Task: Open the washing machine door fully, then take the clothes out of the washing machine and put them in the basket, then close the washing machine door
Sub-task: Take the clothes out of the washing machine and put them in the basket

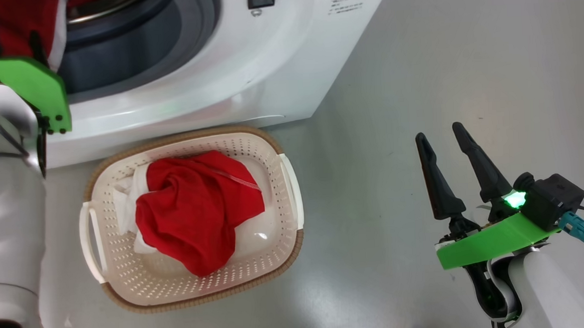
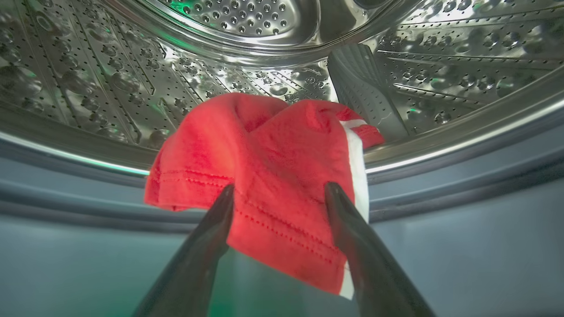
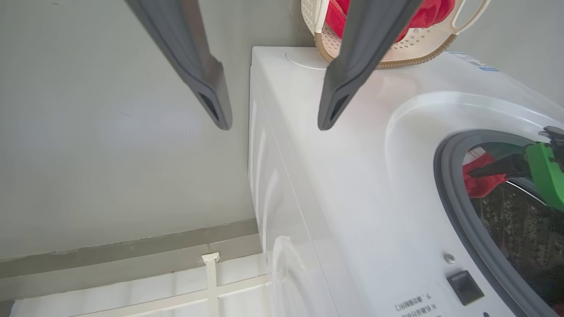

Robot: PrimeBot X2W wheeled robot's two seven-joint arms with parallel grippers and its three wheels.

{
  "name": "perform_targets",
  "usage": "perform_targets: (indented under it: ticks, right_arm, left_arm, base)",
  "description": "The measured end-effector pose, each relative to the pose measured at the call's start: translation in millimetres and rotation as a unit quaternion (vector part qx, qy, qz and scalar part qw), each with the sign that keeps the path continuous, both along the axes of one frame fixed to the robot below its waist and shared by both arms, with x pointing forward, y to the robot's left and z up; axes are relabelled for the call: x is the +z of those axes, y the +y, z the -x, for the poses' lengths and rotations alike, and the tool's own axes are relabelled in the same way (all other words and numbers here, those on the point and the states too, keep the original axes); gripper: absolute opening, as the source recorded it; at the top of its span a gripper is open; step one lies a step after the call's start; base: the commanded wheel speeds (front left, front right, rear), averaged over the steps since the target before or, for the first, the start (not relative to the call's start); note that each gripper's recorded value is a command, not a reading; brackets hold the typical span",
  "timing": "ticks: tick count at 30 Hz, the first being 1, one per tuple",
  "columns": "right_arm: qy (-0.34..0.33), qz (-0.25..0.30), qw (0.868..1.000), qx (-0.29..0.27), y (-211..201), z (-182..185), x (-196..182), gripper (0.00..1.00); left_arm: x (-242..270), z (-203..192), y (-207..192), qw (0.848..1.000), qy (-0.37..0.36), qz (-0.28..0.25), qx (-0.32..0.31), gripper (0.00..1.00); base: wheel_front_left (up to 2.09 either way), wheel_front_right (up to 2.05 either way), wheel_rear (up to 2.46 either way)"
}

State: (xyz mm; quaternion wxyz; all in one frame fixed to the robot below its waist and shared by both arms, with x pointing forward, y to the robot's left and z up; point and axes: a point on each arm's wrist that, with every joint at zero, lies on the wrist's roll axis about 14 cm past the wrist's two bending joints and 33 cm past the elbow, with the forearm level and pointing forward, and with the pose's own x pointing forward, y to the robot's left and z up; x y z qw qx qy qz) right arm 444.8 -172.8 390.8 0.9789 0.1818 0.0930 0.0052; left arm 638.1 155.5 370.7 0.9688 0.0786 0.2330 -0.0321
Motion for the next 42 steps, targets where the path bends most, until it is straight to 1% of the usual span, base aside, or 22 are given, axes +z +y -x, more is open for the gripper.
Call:
perform_targets:
  ticks: [3,4,5,6,7,8,11,16,20,22,25,30,32,42]
  right_arm:
    - [0.000,0.001,1.000,0.000,0,-1,-1,1.00]
    - [-0.001,0.001,1.000,0.000,-1,-2,0,1.00]
    - [-0.003,0.002,1.000,0.000,-1,-3,1,1.00]
    - [-0.004,0.001,1.000,0.000,-1,-4,2,1.00]
    - [-0.005,0.001,1.000,-0.001,-2,-5,2,1.00]
    - [-0.004,0.000,1.000,-0.001,-2,-4,2,1.00]
    - [-0.005,0.000,1.000,-0.002,-2,-5,2,1.00]
    - [-0.010,-0.002,1.000,0.000,0,-6,5,1.00]
    - [-0.017,-0.002,1.000,0.007,5,-8,10,1.00]
    - [-0.021,-0.003,1.000,0.010,7,-8,13,1.00]
    - [-0.027,-0.002,1.000,0.016,11,-9,18,1.00]
    - [-0.034,-0.003,0.999,0.025,18,-9,23,1.00]
    - [-0.033,-0.002,0.999,0.028,20,-5,23,1.00]
    - [-0.040,0.005,0.998,0.041,28,-3,29,1.00]
  left_arm:
    - [-3,-3,-1,1.000,0.003,-0.002,-0.002,0.99]
    - [-4,-3,-2,1.000,0.005,-0.002,-0.003,0.69]
    - [-5,-3,-3,1.000,0.006,-0.002,-0.004,0.43]
    - [-6,-4,-3,1.000,0.007,-0.002,-0.005,0.25]
    - [-6,-4,-4,1.000,0.005,-0.001,-0.006,0.04]
    - [-6,-4,-5,1.000,0.004,0.001,-0.006,0.00]
    - [-5,-3,-6,1.000,-0.003,0.006,-0.010,0.00]
    - [7,-4,-12,0.999,-0.036,0.029,-0.014,0.00]
    - [21,-2,-18,0.996,-0.062,0.055,-0.016,0.00]
    - [26,2,-21,0.994,-0.072,0.079,-0.018,0.00]
    - [32,9,-21,0.992,-0.085,0.092,-0.014,0.00]
    - [57,18,-15,0.983,-0.139,0.118,-0.008,0.00]
    - [66,31,-14,0.979,-0.161,0.127,-0.009,0.00]
    - [106,63,4,0.959,-0.241,0.148,0.012,0.00]
  base:
    - [0.00,0.00,0.00]
    - [0.00,0.00,0.00]
    - [0.00,0.00,0.00]
    - [0.00,0.00,0.00]
    - [0.00,0.00,0.00]
    - [0.00,0.00,0.00]
    - [0.00,0.00,0.00]
    - [0.00,0.00,0.00]
    - [0.00,0.00,0.00]
    - [0.00,0.00,0.00]
    - [0.00,0.00,0.00]
    - [0.00,0.00,0.00]
    - [0.00,0.00,0.00]
    - [0.00,0.00,0.00]
